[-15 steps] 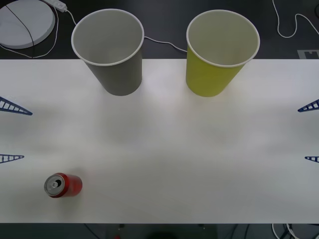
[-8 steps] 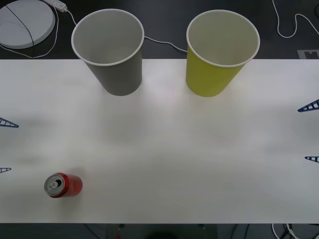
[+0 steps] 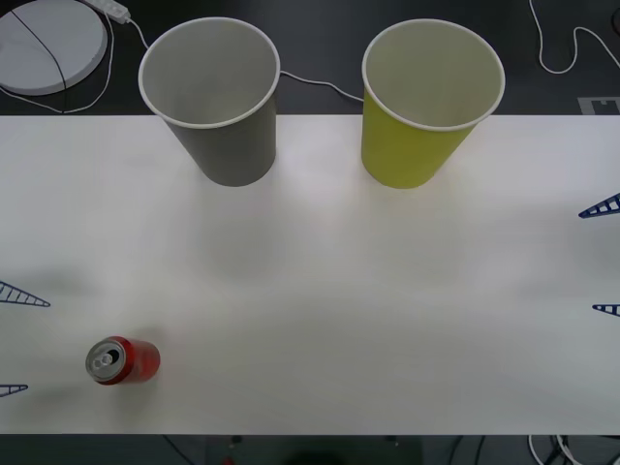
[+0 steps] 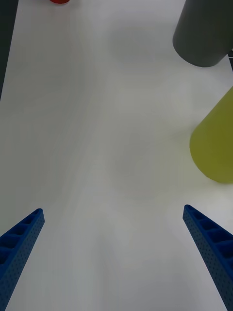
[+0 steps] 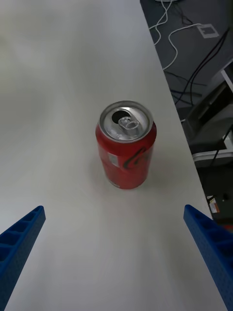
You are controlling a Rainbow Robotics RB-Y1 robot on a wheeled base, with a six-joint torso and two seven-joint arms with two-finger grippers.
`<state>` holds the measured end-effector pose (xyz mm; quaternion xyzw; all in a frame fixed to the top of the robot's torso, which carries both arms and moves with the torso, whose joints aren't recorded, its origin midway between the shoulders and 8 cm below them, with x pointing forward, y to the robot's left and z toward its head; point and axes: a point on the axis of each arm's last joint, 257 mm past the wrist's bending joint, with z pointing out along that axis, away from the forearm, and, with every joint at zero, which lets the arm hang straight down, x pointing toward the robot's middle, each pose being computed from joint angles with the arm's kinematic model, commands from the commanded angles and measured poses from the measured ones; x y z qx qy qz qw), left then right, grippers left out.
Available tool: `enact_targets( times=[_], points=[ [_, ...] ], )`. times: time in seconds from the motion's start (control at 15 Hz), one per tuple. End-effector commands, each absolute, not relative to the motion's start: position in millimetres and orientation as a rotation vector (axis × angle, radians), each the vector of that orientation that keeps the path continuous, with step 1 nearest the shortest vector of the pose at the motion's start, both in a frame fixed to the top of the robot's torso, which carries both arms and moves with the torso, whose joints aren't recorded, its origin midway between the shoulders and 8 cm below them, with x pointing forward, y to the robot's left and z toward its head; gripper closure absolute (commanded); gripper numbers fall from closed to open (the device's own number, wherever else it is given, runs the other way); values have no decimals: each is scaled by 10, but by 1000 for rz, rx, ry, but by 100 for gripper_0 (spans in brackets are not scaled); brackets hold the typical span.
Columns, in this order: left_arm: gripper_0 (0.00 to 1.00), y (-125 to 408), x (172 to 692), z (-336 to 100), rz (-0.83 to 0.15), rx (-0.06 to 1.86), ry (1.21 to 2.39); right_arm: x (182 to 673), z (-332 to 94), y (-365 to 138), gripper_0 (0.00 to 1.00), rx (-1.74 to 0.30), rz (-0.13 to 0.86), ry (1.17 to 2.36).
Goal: Put the can into the green bin and the plastic bottle into the gray bin
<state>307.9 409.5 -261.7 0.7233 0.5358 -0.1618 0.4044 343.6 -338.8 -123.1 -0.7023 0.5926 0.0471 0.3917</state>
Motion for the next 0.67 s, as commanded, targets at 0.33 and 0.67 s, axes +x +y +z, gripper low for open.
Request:
enact_targets(
  times=[0.33,0.67],
  points=[
    [0,3922,2890,-2886,-523,1715,1391,3436,-1231,-3389,0,-1784,119,1505],
    [0,3692,2875,-3099,-570,1593,1399,3436,-1231,-3389,0,-1784,119,1505]
  ],
)
